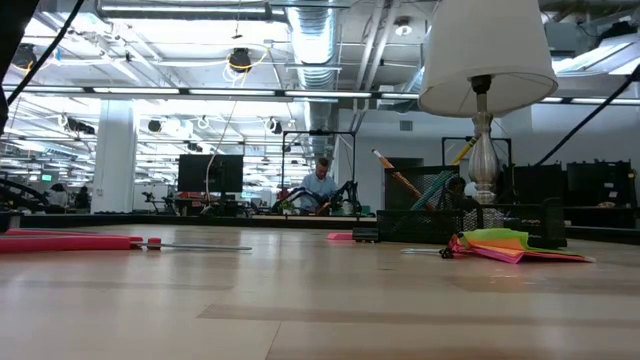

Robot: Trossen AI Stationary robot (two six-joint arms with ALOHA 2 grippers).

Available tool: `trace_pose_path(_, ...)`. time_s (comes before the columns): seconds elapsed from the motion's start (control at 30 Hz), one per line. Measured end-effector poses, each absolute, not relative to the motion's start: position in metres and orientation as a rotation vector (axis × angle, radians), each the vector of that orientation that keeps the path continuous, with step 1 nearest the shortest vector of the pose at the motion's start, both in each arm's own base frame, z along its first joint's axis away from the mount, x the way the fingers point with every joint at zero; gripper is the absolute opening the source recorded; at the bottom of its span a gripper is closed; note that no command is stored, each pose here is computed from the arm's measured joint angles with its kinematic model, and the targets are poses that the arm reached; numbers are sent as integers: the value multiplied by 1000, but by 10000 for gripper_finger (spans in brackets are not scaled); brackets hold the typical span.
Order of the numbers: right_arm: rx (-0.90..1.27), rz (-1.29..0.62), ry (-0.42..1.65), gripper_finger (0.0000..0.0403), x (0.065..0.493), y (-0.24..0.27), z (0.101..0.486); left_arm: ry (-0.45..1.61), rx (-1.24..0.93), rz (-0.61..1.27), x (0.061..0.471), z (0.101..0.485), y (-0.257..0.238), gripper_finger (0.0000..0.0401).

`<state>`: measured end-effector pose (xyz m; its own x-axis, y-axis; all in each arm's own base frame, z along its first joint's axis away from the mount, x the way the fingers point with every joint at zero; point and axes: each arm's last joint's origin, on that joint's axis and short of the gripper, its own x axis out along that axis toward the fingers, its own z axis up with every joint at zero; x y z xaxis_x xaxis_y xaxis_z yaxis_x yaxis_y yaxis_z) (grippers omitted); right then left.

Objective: Pick and place office supplies into organizer
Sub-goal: Put the purple pen into the desk organizer

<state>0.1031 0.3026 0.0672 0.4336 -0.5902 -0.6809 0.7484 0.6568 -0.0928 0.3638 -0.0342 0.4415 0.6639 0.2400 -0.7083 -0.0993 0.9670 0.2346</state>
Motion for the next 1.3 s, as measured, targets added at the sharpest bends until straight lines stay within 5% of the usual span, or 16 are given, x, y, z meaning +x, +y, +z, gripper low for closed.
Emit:
trace_pose_path(0.33, 247, -897, 671, 34, 141, 287, 67, 819, 186, 189, 364, 442, -34, 105)
trace_pose_path(0.9, 191, -1011, 662, 36, 207, 255, 72, 869, 207, 181, 366, 435, -35, 105)
trace_pose_path(1.13, 227, -965, 659, 32, 205, 269, 77, 1082, 266, 151, 393, 368, -35, 105)
trace_pose_path(1.3, 228, -928, 650, 34, 200, 279, 82, 1040, 292, -208, 426, 301, -53, 105)
